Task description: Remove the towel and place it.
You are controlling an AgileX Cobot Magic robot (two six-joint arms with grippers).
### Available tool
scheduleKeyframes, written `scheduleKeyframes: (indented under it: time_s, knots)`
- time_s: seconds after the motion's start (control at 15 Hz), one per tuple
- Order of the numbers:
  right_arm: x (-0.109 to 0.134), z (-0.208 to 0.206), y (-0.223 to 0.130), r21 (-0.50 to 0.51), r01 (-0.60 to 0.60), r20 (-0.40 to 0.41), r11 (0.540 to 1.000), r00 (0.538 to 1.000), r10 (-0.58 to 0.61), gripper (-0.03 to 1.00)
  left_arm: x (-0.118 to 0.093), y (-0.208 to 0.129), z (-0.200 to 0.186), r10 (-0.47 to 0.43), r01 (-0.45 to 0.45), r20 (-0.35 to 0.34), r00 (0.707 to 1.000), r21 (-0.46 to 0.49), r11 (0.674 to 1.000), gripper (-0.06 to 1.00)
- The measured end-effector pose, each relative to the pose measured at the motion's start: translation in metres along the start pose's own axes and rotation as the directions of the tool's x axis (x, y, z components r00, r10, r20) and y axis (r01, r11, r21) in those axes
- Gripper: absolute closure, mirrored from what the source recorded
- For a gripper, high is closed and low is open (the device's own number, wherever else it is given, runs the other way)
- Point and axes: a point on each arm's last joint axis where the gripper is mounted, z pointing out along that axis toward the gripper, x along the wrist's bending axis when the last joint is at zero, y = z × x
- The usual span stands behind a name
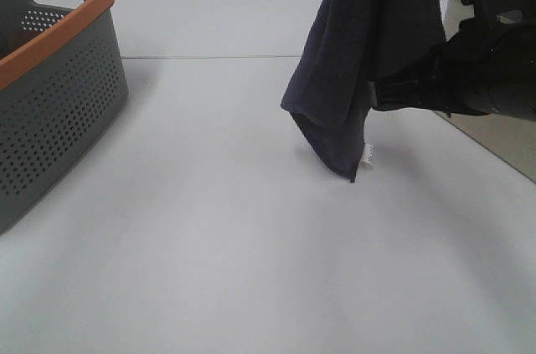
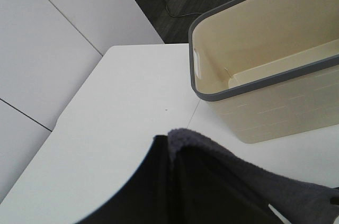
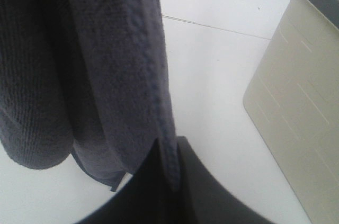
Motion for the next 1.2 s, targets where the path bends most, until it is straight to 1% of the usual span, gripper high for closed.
scheduleKeyframes:
  time_s: [0.13, 0.27, 0.33, 0.4, 0.53, 0.67, 0.73, 0.87, 0.93, 1.0, 1.07, 1.2]
  knots:
    - [0.001, 0.000, 0.000, -0.001, 0.082, -0.015, 0.997, 0.997, -0.082, 0.97, 0.000, -0.005, 0.000, 0.007, -0.008, 0.015, 1.000, 0.050, 0.999, 0.94]
    - [0.006, -0.004, 0.002, -0.030, 0.182, -0.086, 0.983, 0.979, -0.184, 0.97, 0.003, -0.019, -0.001, 0.012, -0.018, 0.040, 0.999, 0.162, 0.987, 0.94]
    - [0.007, -0.006, 0.004, -0.045, 0.206, -0.104, 0.977, 0.972, -0.210, 0.97, 0.005, -0.022, -0.002, 0.013, -0.021, 0.043, 0.999, 0.189, 0.982, 0.94]
    - [0.010, -0.011, 0.006, -0.085, 0.273, -0.150, 0.958, 0.947, -0.283, 0.97, 0.008, -0.030, -0.003, 0.009, -0.022, 0.053, 0.999, 0.247, 0.969, 0.94]
    - [0.018, -0.021, 0.011, -0.186, 0.389, -0.237, 0.902, 0.873, -0.425, 0.97, 0.013, -0.042, -0.005, -0.009, -0.016, 0.074, 0.997, 0.333, 0.943, 0.94]
    - [0.028, -0.026, 0.010, -0.282, 0.476, -0.310, 0.833, 0.776, -0.549, 0.97, 0.018, -0.050, -0.007, -0.028, -0.003, 0.078, 0.997, 0.375, 0.927, 0.94]
    - [0.033, -0.027, 0.006, -0.314, 0.502, -0.342, 0.806, 0.732, -0.590, 0.97, 0.020, -0.052, -0.008, -0.039, 0.007, 0.075, 0.996, 0.387, 0.922, 0.94]
    - [0.040, -0.029, -0.015, -0.338, 0.515, -0.439, 0.788, 0.654, -0.616, 0.97, 0.020, -0.053, -0.007, -0.080, 0.048, 0.067, 0.995, 0.390, 0.919, 0.94]
    - [0.041, -0.029, -0.022, -0.337, 0.516, -0.466, 0.787, 0.635, -0.616, 0.97, 0.020, -0.053, -0.007, -0.089, 0.056, 0.067, 0.994, 0.389, 0.919, 0.94]
    - [0.044, -0.027, -0.024, -0.334, 0.516, -0.483, 0.789, 0.625, -0.613, 0.97, 0.019, -0.054, -0.004, -0.095, 0.060, 0.070, 0.993, 0.394, 0.917, 0.94]
    - [0.045, -0.023, -0.027, -0.315, 0.513, -0.497, 0.798, 0.628, -0.599, 0.97, 0.017, -0.056, 0.000, -0.104, 0.064, 0.079, 0.991, 0.398, 0.915, 0.94]
    - [0.049, -0.015, -0.035, -0.246, 0.495, -0.533, 0.834, 0.649, -0.542, 0.97, 0.013, -0.062, 0.008, -0.116, 0.067, 0.093, 0.989, 0.411, 0.909, 0.94]
